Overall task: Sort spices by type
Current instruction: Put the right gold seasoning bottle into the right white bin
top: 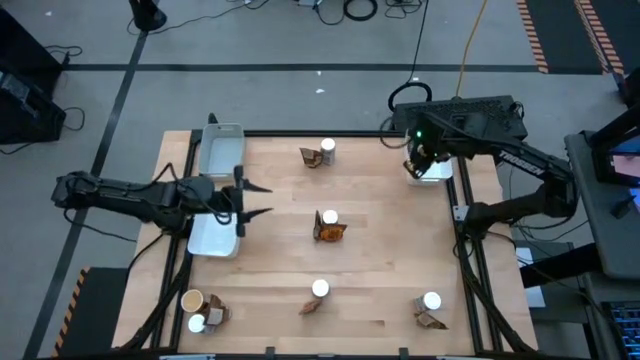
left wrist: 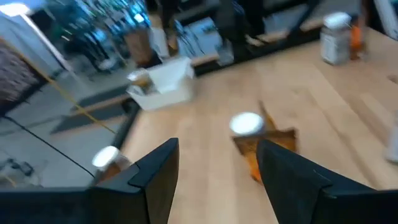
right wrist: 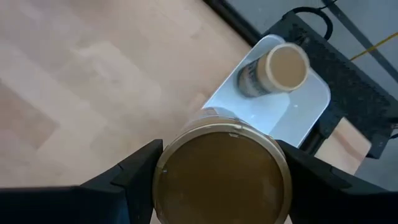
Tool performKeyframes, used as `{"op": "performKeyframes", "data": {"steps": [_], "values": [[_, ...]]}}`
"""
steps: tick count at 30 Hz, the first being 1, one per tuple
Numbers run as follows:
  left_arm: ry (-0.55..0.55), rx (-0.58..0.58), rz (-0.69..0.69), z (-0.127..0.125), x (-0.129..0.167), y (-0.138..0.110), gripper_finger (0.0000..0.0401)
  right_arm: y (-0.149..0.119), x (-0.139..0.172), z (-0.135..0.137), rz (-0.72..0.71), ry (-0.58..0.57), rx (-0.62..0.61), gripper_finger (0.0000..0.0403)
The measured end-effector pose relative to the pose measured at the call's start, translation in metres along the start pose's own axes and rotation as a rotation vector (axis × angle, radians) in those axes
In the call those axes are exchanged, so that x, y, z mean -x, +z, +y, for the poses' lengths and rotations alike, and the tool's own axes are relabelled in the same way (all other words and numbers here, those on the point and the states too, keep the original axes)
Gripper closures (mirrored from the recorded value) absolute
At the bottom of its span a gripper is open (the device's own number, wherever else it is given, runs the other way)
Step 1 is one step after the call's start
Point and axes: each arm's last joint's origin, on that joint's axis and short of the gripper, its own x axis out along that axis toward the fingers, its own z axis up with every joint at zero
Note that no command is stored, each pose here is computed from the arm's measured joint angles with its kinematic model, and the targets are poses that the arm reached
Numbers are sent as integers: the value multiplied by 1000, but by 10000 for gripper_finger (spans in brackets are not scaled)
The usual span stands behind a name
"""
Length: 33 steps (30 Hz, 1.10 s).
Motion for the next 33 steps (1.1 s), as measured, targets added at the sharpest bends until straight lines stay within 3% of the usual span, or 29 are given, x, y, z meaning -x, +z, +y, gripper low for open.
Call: {"op": "performKeyframes", "data": {"steps": [6,13,21,26,33], "values": [[135,52,-66,22,-2,-16,182,9,-11,-27,6,-1,-43,152],[22,86,-26,27,-2,-26,182,12,-17,-54,24,-4,-114,152],[18,86,-16,26,-2,-27,182,11,-25,-73,38,10,-192,152],[19,85,-16,26,-2,-27,182,6,-45,-79,63,-6,-172,151],[21,85,-23,27,-2,-26,182,7,-46,-78,42,22,-185,151]]}}
